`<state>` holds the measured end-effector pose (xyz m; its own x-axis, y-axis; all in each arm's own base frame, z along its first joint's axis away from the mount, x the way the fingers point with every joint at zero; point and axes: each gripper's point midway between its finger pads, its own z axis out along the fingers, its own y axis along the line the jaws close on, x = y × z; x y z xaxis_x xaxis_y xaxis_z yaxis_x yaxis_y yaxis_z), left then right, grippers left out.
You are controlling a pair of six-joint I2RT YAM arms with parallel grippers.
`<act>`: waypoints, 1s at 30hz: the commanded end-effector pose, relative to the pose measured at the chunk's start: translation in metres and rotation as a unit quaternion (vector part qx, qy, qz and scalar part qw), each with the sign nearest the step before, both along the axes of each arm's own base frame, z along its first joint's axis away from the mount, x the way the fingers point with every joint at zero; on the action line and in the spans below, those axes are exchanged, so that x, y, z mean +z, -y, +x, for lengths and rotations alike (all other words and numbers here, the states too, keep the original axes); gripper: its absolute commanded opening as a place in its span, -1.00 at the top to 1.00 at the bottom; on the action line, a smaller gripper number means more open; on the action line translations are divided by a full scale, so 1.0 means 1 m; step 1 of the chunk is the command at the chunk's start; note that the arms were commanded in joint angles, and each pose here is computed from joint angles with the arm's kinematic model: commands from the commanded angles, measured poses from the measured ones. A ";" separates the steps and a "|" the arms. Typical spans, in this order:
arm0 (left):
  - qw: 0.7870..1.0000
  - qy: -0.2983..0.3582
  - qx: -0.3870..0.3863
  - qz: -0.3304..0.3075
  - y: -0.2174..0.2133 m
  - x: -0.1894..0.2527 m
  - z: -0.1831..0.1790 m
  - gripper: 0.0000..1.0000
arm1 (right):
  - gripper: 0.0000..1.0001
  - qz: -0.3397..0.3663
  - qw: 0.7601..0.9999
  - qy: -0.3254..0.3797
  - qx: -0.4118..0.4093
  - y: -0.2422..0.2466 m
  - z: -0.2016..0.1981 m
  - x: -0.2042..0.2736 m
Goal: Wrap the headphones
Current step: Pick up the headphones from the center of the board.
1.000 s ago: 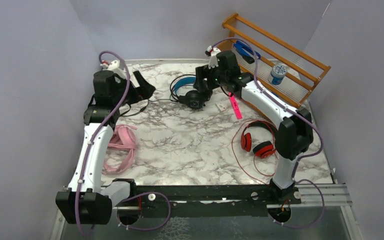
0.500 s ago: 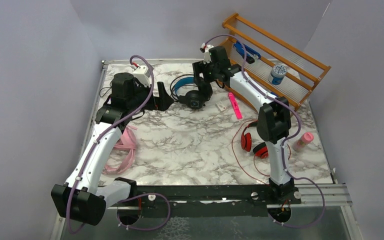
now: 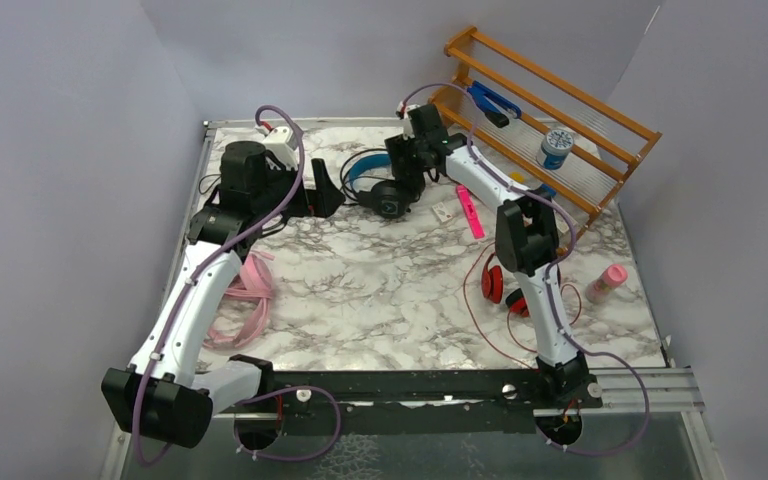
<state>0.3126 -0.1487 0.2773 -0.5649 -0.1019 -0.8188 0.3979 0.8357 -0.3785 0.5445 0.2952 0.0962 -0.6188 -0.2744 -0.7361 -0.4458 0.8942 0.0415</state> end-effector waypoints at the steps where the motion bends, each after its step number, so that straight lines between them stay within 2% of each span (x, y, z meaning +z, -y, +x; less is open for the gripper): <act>1: 0.999 0.001 0.000 -0.035 0.009 0.022 0.004 -0.97 | -0.62 -0.033 0.999 -0.016 0.000 0.005 -0.001 -0.024; 5: 0.999 -0.017 0.002 -0.049 0.013 0.020 0.006 -0.97 | -0.34 -0.028 0.999 -0.011 0.011 0.004 -0.005 -0.016; 7: 0.998 -0.034 0.008 -0.047 0.012 0.014 0.009 -0.97 | 0.00 -0.014 1.000 -0.007 0.022 0.002 -0.011 -0.005; 13: 0.994 -0.091 0.020 -0.054 0.018 0.005 0.025 -0.91 | 0.59 0.042 0.994 0.076 0.063 0.006 -0.050 0.090; 15: 0.993 -0.096 0.032 -0.053 0.019 0.004 0.032 -0.88 | 0.66 0.072 0.987 0.120 0.072 0.010 -0.069 0.122; 17: 0.994 -0.093 0.047 -0.038 0.020 0.000 0.040 -0.88 | 0.72 0.091 0.982 0.143 0.090 0.015 -0.093 0.134; 20: 0.994 -0.085 0.063 -0.002 0.028 -0.007 0.050 -0.96 | 0.77 0.108 0.968 0.191 0.125 0.016 -0.120 0.157; 25: 0.992 -0.048 0.084 0.085 0.043 -0.011 0.060 -0.97 | 0.82 0.117 0.952 0.245 0.141 0.022 -0.143 0.194; 30: 0.983 -0.037 0.110 0.139 0.045 -0.024 0.066 -0.91 | 0.82 0.126 0.937 0.283 0.161 0.023 -0.159 0.221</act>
